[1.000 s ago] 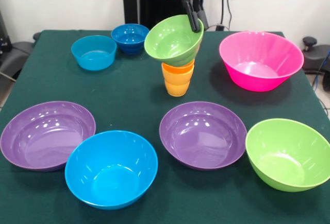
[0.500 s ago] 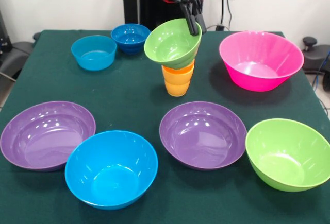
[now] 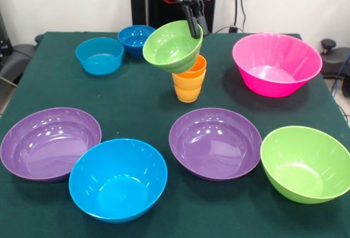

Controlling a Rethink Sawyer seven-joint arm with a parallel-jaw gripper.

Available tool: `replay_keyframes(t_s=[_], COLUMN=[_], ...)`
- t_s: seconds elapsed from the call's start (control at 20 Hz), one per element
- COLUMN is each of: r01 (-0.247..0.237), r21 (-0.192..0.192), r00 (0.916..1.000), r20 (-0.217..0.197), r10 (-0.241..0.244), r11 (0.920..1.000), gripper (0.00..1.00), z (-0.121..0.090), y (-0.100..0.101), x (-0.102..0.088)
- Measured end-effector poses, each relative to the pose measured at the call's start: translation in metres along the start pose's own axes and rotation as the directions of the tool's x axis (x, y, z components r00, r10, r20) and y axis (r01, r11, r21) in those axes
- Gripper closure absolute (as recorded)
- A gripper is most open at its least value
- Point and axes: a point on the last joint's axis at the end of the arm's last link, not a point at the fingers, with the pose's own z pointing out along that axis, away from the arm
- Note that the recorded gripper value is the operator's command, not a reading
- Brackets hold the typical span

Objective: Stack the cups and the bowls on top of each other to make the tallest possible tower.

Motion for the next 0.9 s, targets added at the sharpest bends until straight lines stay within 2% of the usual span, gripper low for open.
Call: replay_keyframes(t_s=[0.6,0.9], r01=[0.007,0.028], r21=[0.021,0.039], r00=[0.9994,0.9992], r20=[-0.034,-0.030], r10=[-0.006,-0.027], r11=[0.9998,0.9988], gripper=[1.00,1.00], z=[-0.006,-0.011], y=[-0.005,-0.009], x=[0.013,0.007])
